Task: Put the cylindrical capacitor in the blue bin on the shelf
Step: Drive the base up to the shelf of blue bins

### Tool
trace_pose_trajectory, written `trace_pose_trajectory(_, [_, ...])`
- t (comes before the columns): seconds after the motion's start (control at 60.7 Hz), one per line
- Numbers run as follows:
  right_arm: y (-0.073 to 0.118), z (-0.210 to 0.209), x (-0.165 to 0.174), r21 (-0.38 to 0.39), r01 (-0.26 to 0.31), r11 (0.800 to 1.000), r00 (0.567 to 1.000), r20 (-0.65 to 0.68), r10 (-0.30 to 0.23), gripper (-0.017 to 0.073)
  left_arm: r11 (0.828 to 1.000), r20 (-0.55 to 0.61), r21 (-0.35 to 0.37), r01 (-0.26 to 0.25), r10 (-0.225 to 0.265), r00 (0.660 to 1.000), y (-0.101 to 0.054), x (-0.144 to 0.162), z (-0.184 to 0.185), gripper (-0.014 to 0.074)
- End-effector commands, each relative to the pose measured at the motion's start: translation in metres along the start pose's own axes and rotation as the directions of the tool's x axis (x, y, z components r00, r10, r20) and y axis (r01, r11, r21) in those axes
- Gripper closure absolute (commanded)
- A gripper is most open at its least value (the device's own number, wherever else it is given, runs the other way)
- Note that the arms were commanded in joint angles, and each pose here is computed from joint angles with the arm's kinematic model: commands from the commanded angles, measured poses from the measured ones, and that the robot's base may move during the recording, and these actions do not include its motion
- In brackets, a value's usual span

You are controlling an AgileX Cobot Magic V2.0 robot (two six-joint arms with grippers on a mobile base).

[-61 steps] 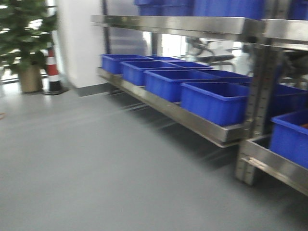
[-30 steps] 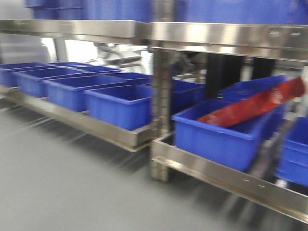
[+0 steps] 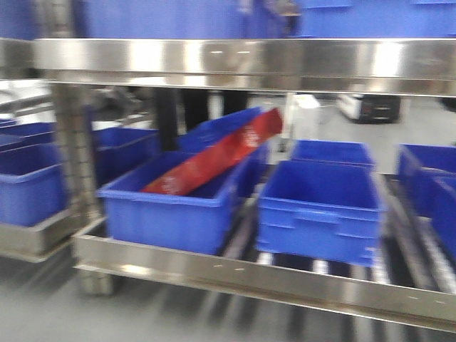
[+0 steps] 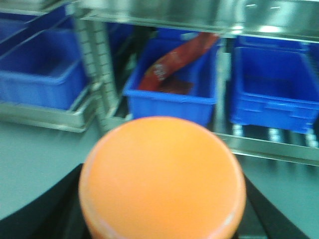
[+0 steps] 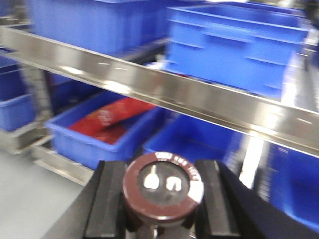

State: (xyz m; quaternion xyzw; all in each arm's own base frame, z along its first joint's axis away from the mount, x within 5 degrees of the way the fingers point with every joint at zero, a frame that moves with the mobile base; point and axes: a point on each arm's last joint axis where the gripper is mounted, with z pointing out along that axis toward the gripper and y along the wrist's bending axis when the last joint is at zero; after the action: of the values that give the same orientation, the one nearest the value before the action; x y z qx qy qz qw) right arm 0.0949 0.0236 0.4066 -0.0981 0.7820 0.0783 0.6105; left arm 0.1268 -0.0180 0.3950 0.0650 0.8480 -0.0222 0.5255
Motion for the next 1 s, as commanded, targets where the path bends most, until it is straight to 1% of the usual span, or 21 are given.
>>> trace_pose_trajectory(0.0, [-0.0006,-0.0031,-0.0047,0.01,0.013,1.0,0.999,0.038,-0.014,0.0608,1.0,0.036,0.008,-0.003,0.003,0.999,-0.0009,-0.0043,-0.002,0.0704])
trace_pose_trajectory(0.988, [-0.0006,-0.0031,-0.0047,0.01,0.013,1.0,0.999,0.038,-0.014,0.0608,1.0,0.036,0.008,-0.003,0.003,0.999,-0.0009,-0.0043,-0.002,0.0704])
